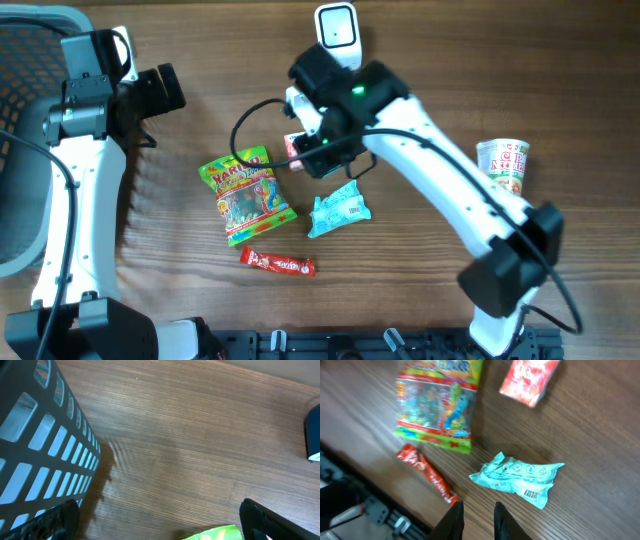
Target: Scan the item barcode
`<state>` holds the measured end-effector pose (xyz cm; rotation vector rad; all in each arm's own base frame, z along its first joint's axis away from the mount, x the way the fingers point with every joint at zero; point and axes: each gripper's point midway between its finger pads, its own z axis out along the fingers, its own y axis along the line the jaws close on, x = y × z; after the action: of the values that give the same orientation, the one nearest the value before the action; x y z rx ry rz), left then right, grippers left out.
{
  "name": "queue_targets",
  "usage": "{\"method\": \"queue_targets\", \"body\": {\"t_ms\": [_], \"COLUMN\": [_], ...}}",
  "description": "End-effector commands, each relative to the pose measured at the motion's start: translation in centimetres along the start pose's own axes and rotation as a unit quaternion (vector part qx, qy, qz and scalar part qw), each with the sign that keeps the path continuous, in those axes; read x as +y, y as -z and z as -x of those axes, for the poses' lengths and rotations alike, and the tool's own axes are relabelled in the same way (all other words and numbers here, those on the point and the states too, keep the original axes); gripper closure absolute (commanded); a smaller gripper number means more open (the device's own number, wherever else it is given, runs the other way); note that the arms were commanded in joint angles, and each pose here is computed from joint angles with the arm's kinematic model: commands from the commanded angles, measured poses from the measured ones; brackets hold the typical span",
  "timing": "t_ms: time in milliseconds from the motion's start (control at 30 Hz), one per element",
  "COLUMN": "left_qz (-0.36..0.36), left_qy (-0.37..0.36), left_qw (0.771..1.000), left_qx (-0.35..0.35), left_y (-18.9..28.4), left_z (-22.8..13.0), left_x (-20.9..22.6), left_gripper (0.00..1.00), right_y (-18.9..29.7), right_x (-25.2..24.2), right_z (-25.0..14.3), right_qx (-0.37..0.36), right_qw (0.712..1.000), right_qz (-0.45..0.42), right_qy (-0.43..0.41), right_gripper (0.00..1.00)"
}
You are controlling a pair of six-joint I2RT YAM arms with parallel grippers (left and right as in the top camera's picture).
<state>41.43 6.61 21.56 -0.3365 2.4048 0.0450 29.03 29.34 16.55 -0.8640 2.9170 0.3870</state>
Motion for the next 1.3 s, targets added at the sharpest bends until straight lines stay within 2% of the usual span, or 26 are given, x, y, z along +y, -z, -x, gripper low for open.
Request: {"method": "queue_targets", "body": {"t_ms": [0,67,200,533,800,1000,1267], "left_qz": [-0.002,-0.002,-0.002,-0.002,-0.002,-0.002,-0.002], "left_qy": [-0.004,-0.004,-0.004,-0.004,-0.004,-0.004,-0.004], "left_qw": [1.0,1.0,1.0,1.0,1.0,1.0,1.0], "left_qx": [-0.009,-0.009,-0.009,-0.009,-0.009,-0.009,-0.009], "left_y": [0.5,0.5,0.5,0.5,0.5,0.5,0.5], "left_z": [0.5,0.5,0.5,0.5,0.5,0.5,0.5], "left_x": [0.2,0.2,0.2,0.2,0.2,0.2,0.2], "left_gripper": [0.0,0.0,0.0,0.0,0.0,0.0,0.0], "right_y": [-3.5,-4.8,-6.6,-8.8,-11.3,-13.3,-10.4], "right_x": [-2.0,-2.8,-4.6,-6.6,-7.3,-9.1,-10.4], "right_z": [0.2,0.2,0.5,-1.6,-1.4,-4.6,-10.7], "right_qx": [0.034,0.047,0.058,0.092,0.074,0.115,0.245], "right_qw": [0.997,0.996,0.992,0.986,0.987,0.981,0.95], "right_qz": [-0.051,-0.064,-0.084,-0.093,-0.09,-0.098,-0.098], "right_qy": [-0.04,-0.046,-0.073,-0.107,-0.108,-0.124,-0.168], "right_gripper": [0.82,0.9,0.94,0.96,0.96,0.96,0.96]}}
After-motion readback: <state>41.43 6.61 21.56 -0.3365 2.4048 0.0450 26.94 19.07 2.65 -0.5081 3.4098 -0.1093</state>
